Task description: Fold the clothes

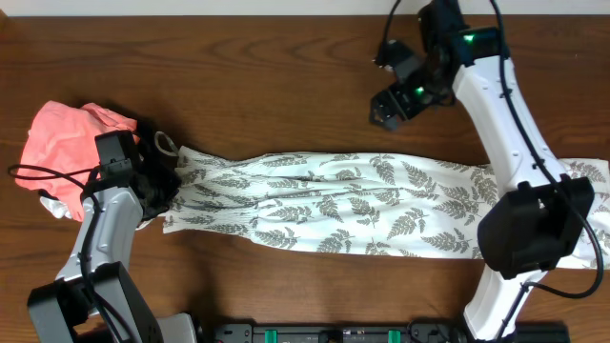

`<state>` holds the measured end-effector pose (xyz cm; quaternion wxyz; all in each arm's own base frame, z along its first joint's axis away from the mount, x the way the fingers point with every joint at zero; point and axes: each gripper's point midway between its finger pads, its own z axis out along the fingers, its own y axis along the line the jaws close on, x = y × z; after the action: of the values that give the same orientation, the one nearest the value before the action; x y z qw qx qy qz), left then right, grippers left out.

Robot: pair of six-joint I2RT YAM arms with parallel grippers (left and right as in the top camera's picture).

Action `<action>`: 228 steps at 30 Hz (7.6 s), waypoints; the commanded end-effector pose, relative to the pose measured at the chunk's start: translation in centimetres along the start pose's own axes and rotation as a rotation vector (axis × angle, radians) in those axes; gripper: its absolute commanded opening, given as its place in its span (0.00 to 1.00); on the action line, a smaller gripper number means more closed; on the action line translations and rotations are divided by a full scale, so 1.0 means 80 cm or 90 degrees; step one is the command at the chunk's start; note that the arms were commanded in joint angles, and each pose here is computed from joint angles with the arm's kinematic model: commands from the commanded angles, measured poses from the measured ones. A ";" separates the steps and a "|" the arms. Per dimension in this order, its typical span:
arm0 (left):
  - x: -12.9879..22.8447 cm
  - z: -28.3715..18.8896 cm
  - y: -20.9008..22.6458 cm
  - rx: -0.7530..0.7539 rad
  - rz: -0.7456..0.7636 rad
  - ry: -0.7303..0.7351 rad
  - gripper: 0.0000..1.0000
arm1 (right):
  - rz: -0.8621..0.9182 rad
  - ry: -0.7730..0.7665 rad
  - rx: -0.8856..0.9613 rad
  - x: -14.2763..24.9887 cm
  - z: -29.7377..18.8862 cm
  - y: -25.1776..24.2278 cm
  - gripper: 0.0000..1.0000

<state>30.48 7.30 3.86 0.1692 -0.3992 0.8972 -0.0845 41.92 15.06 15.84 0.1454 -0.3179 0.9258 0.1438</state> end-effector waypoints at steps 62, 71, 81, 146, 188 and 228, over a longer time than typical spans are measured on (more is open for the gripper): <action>-0.014 0.000 0.024 -0.068 0.026 -0.038 0.07 | -0.298 0.142 -0.028 0.099 0.119 0.180 0.07; -0.010 0.001 0.015 -0.040 0.024 -0.024 0.06 | -0.347 0.154 -0.050 0.108 0.125 0.221 0.04; -0.030 -0.043 -0.062 0.153 0.099 -0.085 0.06 | -0.120 -0.006 0.216 0.017 0.090 0.122 0.01; 0.130 0.064 -0.152 0.083 0.446 0.026 0.16 | 0.372 0.116 0.216 0.182 0.021 -0.052 0.24; 0.131 0.064 -0.151 0.081 0.446 0.028 0.17 | 0.918 0.062 0.243 0.455 -0.043 -0.243 0.01; 0.114 0.066 -0.140 0.069 0.420 0.022 0.17 | 1.059 0.099 0.462 0.546 -0.112 -0.280 0.10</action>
<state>34.59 -7.75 0.61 0.1999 -0.0669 0.9729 -0.0946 21.51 -28.07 4.12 0.0168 0.4970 0.8616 -0.1019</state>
